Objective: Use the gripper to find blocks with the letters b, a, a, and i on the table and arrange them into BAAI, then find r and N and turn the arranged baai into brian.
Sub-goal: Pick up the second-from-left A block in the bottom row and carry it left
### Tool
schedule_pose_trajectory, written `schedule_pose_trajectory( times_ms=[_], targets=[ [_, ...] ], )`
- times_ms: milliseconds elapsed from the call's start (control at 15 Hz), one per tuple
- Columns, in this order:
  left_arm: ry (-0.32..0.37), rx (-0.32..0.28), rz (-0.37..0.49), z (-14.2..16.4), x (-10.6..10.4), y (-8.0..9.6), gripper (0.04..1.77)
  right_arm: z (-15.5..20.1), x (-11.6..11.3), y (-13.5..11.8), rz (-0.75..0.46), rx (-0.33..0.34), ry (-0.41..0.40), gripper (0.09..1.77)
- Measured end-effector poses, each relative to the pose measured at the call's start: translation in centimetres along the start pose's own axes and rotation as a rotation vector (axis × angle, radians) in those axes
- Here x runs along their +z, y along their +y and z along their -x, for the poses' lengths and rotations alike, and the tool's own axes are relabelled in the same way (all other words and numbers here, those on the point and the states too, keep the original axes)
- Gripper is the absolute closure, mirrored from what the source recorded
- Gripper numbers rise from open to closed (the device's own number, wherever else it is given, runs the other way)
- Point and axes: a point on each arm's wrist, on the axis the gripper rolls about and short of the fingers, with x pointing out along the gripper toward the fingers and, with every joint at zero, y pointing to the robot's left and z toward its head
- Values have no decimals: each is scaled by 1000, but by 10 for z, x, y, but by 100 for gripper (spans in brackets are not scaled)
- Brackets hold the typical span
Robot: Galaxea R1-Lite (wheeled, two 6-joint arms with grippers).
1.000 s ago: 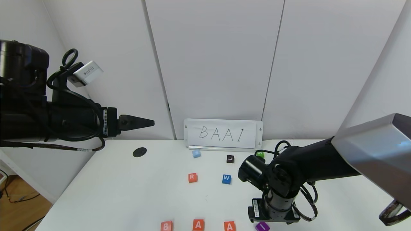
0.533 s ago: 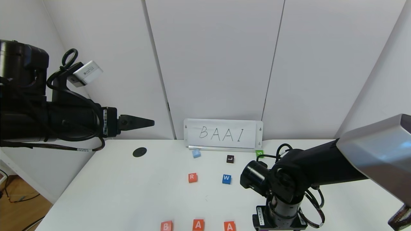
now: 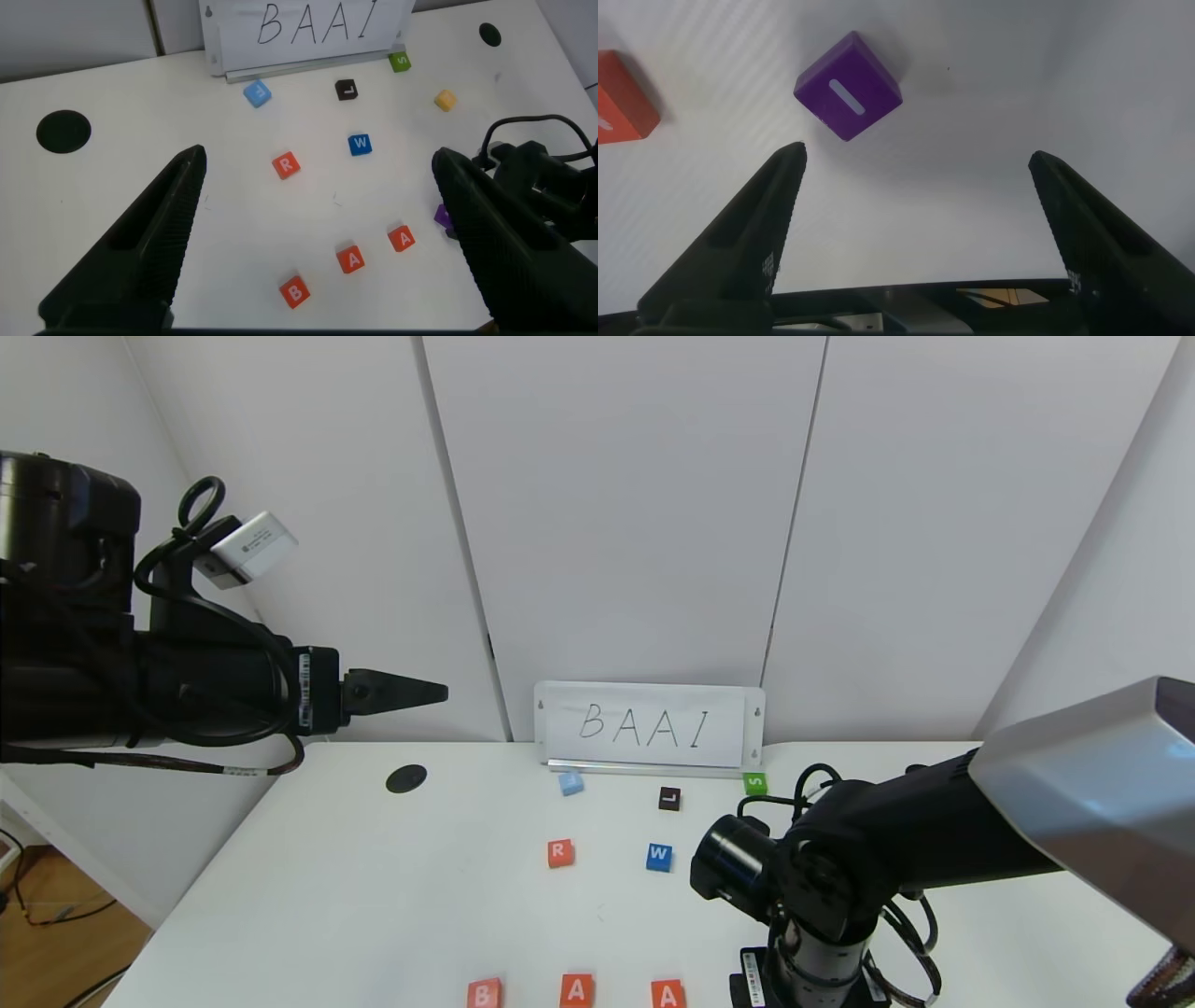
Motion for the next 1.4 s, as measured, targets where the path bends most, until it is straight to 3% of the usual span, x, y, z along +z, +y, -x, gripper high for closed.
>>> schedule_pose_trajectory(
  times_ms=[1400],
  targets=[
    [-4,3,0,1,1,1,9,-11,23,-5,-50,-9,-4,15]
  ],
)
